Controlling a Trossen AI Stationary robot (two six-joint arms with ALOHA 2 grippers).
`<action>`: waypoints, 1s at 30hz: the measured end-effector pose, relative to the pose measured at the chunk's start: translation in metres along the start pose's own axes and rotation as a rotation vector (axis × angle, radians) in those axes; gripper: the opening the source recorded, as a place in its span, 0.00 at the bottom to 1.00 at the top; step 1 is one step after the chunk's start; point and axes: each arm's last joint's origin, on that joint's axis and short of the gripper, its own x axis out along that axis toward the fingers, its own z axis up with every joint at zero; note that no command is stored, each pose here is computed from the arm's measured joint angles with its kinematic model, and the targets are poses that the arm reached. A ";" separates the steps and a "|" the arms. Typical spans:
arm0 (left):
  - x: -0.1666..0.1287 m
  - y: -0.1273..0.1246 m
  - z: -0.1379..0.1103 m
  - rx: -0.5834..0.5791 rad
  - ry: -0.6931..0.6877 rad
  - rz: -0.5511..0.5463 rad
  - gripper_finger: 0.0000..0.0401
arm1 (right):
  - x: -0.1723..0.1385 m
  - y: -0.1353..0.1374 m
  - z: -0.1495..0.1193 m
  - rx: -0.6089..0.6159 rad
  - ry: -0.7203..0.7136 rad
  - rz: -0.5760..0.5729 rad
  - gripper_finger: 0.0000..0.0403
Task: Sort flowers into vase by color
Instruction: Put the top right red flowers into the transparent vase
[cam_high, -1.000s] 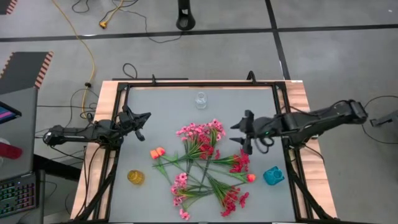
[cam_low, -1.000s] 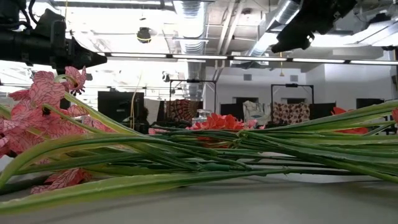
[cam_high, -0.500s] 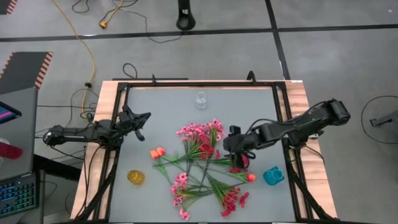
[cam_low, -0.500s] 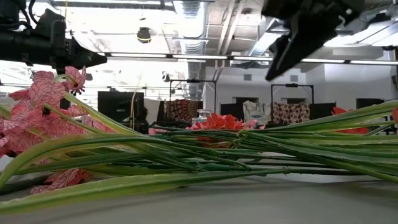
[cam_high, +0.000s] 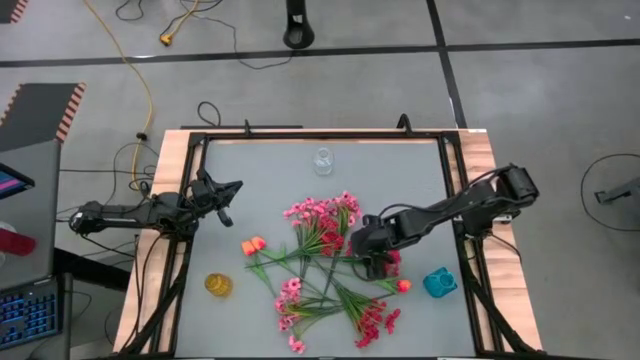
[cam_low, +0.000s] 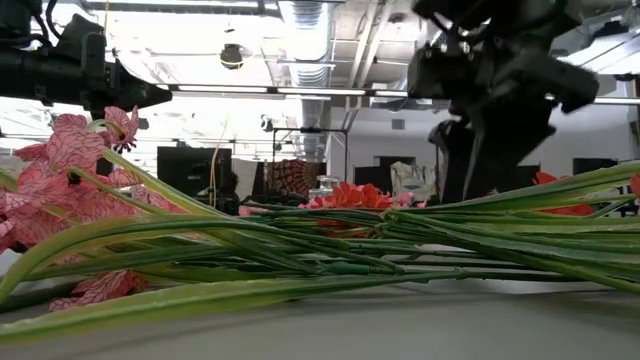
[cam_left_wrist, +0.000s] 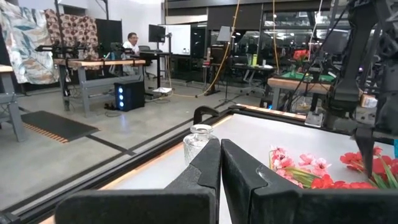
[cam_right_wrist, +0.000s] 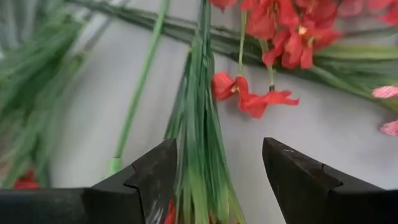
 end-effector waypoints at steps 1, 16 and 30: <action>0.000 0.000 0.000 0.000 0.000 0.000 0.00 | 0.003 0.000 0.000 0.000 0.008 -0.002 0.66; 0.000 0.000 0.000 0.000 0.000 0.000 0.00 | 0.030 -0.003 -0.003 -0.011 0.083 0.084 0.54; 0.000 0.000 0.000 0.000 0.000 0.000 0.00 | 0.020 -0.004 0.001 -0.185 0.149 0.080 0.09</action>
